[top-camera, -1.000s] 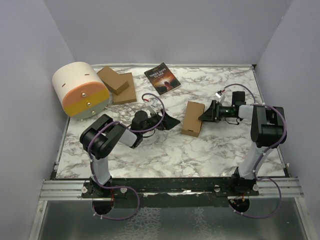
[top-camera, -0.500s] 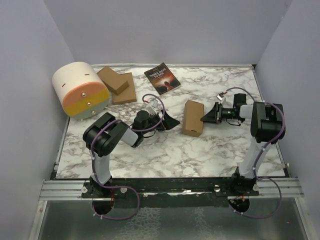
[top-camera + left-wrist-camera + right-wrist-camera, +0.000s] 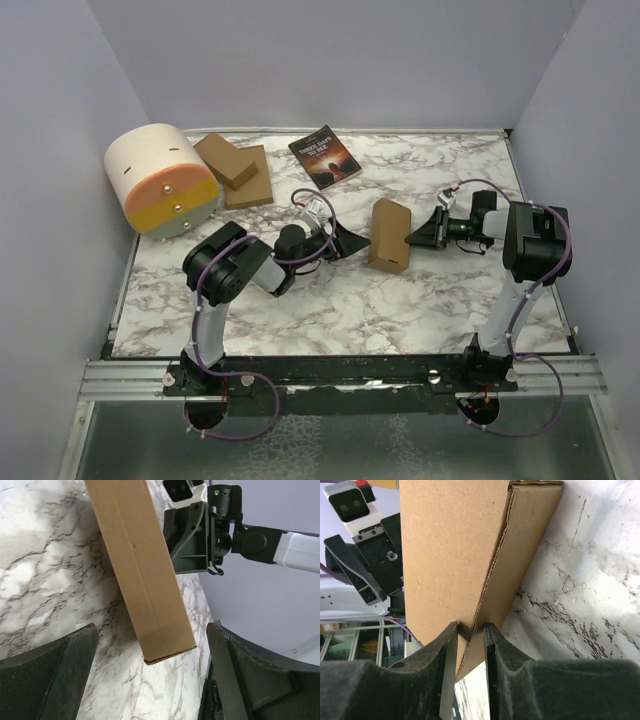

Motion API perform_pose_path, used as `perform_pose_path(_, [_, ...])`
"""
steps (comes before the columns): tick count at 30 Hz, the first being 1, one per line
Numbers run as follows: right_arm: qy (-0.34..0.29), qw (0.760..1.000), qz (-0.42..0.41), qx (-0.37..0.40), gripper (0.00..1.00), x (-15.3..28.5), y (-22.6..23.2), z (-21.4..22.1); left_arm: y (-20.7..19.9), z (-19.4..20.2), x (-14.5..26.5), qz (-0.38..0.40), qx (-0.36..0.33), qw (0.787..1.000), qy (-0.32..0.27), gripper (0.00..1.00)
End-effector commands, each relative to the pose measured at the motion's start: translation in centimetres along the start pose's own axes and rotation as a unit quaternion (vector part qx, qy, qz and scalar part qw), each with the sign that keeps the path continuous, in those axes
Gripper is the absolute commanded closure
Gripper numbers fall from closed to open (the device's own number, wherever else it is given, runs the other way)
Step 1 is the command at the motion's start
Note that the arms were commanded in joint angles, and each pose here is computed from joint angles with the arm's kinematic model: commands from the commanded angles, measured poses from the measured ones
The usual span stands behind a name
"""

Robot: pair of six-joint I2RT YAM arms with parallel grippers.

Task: Fold the paper box

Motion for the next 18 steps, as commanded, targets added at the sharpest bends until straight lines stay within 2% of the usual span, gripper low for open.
perform_pose_path(1, [-0.003, 1.000, 0.026, -0.005, 0.75, 0.3, -2.1, 0.1, -1.7, -0.7, -1.0, 0.030, -0.011, 0.999, -0.010, 0.11])
perform_pose_path(4, [-0.002, 1.000, 0.027, -0.012, 0.75, 0.5, -2.4, 0.2, -1.5, -0.9, -1.1, 0.020, -0.013, 1.000, -0.015, 0.17])
perform_pose_path(8, [-0.004, 0.999, 0.029, -0.018, 0.75, 0.8, -2.8, 0.2, -0.7, -0.8, -1.5, 0.004, -0.019, 1.000, -0.011, 0.37])
perform_pose_path(10, [-0.006, 0.999, 0.030, -0.019, 0.75, 1.1, -2.8, 0.1, -0.2, -0.7, -1.8, -0.005, -0.021, 1.000, -0.006, 0.51])
perform_pose_path(13, [-0.009, 0.999, 0.033, -0.019, 0.76, 1.3, -2.8, 0.0, 0.6, -0.5, -2.2, -0.023, -0.028, 0.999, 0.000, 0.68])
perform_pose_path(18, [-0.012, 0.999, 0.049, -0.001, 0.75, 1.7, -2.7, -0.5, 0.2, 0.4, -3.9, -0.029, -0.055, 0.998, 0.022, 0.71])
Point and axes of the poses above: each gripper's point midway between its finger pads, its own x axis back along the fingers, its own y axis along the line the jaws close on, z = x × y, the point moved 1 cm from there along x, back along the fingers, and after that the axes turned 5 degrees about -x, right-handed, at the moved point
